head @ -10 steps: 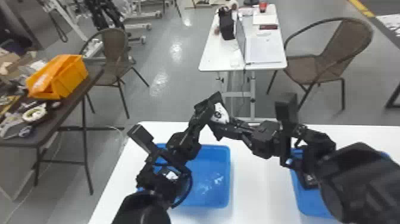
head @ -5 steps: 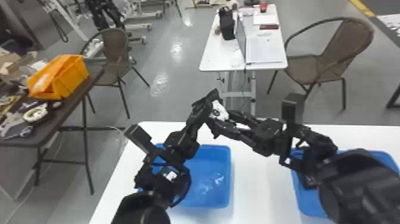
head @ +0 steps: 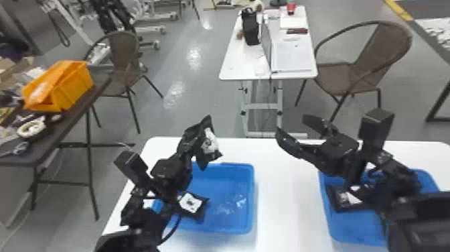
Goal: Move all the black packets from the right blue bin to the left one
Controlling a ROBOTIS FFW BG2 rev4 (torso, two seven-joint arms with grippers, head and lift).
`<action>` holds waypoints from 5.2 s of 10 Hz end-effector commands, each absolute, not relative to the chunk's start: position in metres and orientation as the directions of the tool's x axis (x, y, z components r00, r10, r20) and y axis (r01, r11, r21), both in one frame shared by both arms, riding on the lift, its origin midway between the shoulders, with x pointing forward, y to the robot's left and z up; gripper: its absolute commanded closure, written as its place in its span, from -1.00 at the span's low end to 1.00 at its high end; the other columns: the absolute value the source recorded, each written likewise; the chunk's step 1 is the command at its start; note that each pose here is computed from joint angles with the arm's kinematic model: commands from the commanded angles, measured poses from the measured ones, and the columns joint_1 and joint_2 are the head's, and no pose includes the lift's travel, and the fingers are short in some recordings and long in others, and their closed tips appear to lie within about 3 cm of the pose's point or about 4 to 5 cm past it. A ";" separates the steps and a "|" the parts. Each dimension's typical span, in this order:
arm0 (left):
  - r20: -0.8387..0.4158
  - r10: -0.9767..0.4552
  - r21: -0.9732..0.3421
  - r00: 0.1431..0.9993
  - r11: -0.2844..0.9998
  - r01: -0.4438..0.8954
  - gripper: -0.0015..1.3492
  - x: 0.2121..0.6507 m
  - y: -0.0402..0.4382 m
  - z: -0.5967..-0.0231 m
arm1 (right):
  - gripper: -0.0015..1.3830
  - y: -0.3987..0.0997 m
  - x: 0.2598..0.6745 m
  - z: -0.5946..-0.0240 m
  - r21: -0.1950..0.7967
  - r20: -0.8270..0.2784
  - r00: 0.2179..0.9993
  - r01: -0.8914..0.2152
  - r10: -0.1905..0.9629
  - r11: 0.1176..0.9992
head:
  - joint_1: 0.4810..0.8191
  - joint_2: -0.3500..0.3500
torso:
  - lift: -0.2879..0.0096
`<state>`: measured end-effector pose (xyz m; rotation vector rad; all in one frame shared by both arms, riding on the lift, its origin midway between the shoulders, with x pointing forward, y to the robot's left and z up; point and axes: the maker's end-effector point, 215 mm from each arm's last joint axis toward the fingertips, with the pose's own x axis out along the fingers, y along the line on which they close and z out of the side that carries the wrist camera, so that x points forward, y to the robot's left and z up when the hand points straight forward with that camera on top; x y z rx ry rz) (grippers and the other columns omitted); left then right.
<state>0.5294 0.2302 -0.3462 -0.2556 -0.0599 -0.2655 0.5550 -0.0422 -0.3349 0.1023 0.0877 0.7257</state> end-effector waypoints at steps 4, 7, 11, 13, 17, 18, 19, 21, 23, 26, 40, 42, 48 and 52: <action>0.006 -0.159 -0.013 0.987 0.987 0.159 0.80 0.499 0.275 -0.398 | -0.57 -0.090 0.546 -0.359 0.134 -0.093 0.803 -0.575 0.588 0.807 | 0.27 0.55 | 0.94; 0.029 -0.153 -0.049 0.988 0.987 0.154 -0.92 0.499 0.275 -0.395 | -0.58 -0.109 0.546 -0.369 0.117 -0.130 0.820 -0.545 0.557 0.830 | 0.27 0.55 | 0.94; 0.075 -0.158 -0.083 0.985 0.983 0.164 -0.84 0.502 0.267 -0.381 | -0.57 -0.203 0.518 -0.434 0.086 -0.300 0.877 -0.367 0.376 0.926 | 0.27 0.35 | 0.94; 0.080 -0.155 -0.096 0.985 0.982 0.162 -0.84 0.502 0.268 -0.380 | -0.57 -0.249 0.494 -0.471 0.067 -0.383 0.883 -0.266 0.271 0.962 | 0.27 0.21 | 0.94; 0.081 -0.149 -0.113 0.985 0.981 0.158 -0.83 0.500 0.269 -0.381 | -0.57 -0.322 0.454 -0.540 0.062 -0.538 0.833 -0.115 0.130 0.991 | 0.27 -0.07 | 0.94; 0.081 -0.149 -0.113 0.985 0.981 0.158 -0.83 0.499 0.269 -0.381 | -0.57 -0.329 0.446 -0.553 0.067 -0.559 0.821 -0.096 0.117 0.993 | 0.27 -0.13 | 0.94; 0.081 -0.148 -0.116 0.986 0.981 0.157 -0.83 0.499 0.270 -0.382 | -0.57 -0.335 0.443 -0.563 0.078 -0.580 0.808 -0.076 0.107 0.994 | 0.27 -0.17 | 0.94; 0.079 -0.147 -0.114 0.986 0.981 0.155 -0.83 0.498 0.270 -0.383 | -0.57 -0.342 0.451 -0.570 0.078 -0.599 0.795 -0.060 0.095 0.995 | 0.27 -0.21 | 0.94; 0.077 -0.149 -0.115 0.986 0.981 0.157 -0.83 0.498 0.270 -0.383 | -0.57 -0.349 0.461 -0.583 0.052 -0.624 0.778 -0.061 0.080 0.997 | 0.27 -0.24 | 0.94; 0.080 -0.148 -0.117 0.986 0.981 0.156 -0.83 0.498 0.270 -0.383 | -0.58 -0.343 0.463 -0.600 0.090 -0.639 0.764 -0.050 0.096 0.995 | 0.27 -0.25 | 0.94; 0.062 -0.142 -0.119 0.988 0.982 0.148 -0.83 0.495 0.274 -0.390 | 0.55 -0.319 0.499 -0.568 0.160 -0.561 0.820 -0.023 0.110 0.987 | 0.27 -0.15 | 0.94; 0.060 -0.142 -0.120 0.988 0.982 0.149 -0.83 0.495 0.274 -0.390 | -0.97 -0.317 0.508 -0.550 0.129 -0.547 0.830 -0.044 0.108 0.991 | 0.27 -0.14 | 0.94; 0.062 -0.146 -0.126 0.987 0.980 0.153 -0.83 0.496 0.271 -0.390 | -0.60 -0.325 0.508 -0.564 0.084 -0.662 0.749 0.125 -0.038 0.989 | 0.27 -0.20 | 0.94; 0.064 -0.143 -0.131 0.988 0.980 0.150 -0.83 0.495 0.272 -0.390 | -0.60 -0.326 0.493 -0.595 0.091 -0.720 0.691 0.177 -0.058 0.980 | 0.27 -0.16 | 0.94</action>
